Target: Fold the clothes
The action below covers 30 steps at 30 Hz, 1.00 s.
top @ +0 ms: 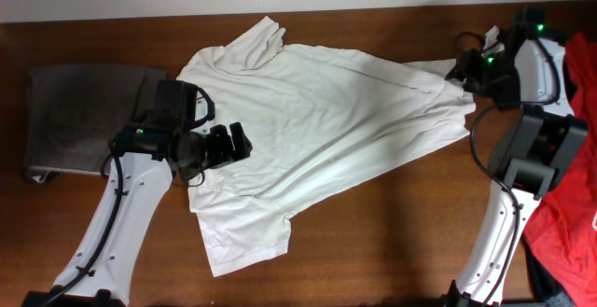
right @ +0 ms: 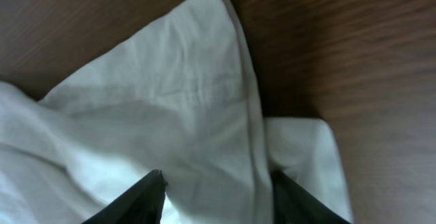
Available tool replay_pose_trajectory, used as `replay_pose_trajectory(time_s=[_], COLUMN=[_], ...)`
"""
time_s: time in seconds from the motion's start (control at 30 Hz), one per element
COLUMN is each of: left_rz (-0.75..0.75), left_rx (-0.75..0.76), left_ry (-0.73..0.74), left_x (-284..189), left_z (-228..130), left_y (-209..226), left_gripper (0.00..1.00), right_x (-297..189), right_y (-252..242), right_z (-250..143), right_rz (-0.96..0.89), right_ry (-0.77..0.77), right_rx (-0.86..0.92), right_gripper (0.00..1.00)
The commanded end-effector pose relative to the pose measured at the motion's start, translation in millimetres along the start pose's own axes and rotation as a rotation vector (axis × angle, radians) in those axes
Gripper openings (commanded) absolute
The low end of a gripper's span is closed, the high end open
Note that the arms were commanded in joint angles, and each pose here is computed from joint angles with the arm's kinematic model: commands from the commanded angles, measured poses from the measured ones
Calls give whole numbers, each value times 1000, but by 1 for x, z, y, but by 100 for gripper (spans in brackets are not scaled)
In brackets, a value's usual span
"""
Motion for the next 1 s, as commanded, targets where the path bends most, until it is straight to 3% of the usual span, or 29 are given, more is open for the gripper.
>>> replay_pose_trajectory(time_s=[0.0,0.1,0.2,0.43,0.73,0.97], left_rz=[9,9,9,9,9,9], left_rx=[5,5,5,5,5,5], left_ry=[-3,-3,-3,-3,-3,-3], left_x=[0,0,0,0,0,0], left_z=[1,1,1,1,1,1], left_y=[1,1,1,1,1,1], left_gripper=[99,99,99,99,99,99], right_x=[19,23,19,-12,-36,-24], right_y=[3,5,9,26,48,58], right_z=[-8,-8,-4,10,28,37], right_rz=[31,36,47,74,90,7], right_ry=[39,30,15,-48,-173,-282], right_rx=[49,49,41,35,-32,-86], right_gripper=[53,42,19,6,5,24])
Point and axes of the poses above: each gripper's point midway between its finger pads, its own x axis out along the fingers, its own y axis along the line the jaws close on, z = x × y, the point moved 7 cm from there along -x, back along the fingers, and after that the axes turned 15 degrees about x, right-handed, at the moved point
